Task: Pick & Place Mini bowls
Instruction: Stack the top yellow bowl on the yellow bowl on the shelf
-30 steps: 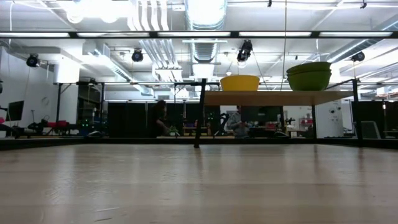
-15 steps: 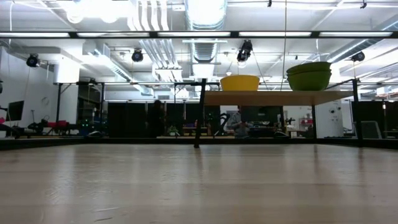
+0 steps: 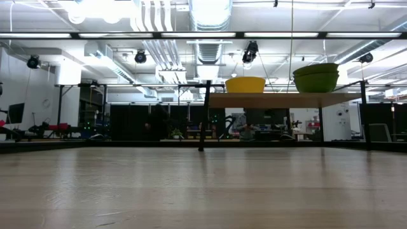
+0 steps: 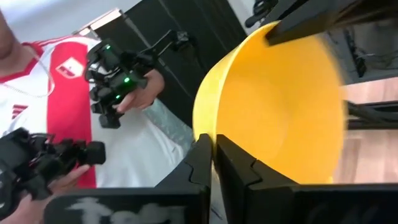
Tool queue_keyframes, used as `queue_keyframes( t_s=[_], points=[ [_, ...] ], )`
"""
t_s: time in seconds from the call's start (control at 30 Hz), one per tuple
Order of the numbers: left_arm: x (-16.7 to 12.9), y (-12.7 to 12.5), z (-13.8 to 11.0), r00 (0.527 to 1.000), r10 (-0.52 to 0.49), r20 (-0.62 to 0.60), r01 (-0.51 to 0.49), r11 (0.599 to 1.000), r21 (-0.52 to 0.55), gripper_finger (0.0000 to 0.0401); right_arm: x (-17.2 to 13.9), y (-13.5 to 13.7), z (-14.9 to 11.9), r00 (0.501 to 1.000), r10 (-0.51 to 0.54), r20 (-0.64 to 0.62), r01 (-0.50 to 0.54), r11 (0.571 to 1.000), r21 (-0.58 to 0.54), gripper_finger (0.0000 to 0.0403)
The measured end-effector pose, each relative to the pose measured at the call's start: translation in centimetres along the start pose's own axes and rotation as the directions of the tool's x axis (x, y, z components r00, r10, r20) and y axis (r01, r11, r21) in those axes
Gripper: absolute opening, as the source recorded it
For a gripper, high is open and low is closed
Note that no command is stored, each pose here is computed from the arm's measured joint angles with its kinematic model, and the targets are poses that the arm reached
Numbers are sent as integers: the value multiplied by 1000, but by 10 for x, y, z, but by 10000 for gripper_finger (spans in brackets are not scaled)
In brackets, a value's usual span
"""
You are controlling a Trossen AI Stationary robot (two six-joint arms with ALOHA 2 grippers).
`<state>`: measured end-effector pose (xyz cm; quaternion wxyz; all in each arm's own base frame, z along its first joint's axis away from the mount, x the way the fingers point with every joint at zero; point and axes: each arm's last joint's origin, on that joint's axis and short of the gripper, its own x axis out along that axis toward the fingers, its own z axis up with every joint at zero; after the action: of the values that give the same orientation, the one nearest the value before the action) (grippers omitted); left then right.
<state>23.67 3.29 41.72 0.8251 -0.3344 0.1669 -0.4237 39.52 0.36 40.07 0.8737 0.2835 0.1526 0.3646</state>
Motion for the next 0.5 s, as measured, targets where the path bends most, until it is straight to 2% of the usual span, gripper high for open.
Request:
queue_keyframes(
  t_s=[0.23,0.4,0.5],
  points=[
    [-4,6,5,977,149,149,-149,989,-16,70,1,-2,-1,1000,-27,2,27,998,49,8],
    [-10,9,10,933,252,259,-262,965,5,127,1,-4,-2,998,-54,12,53,997,59,8],
    [-15,9,12,887,318,335,-342,939,13,149,1,-4,-3,998,-69,12,68,994,88,8]
  ],
)
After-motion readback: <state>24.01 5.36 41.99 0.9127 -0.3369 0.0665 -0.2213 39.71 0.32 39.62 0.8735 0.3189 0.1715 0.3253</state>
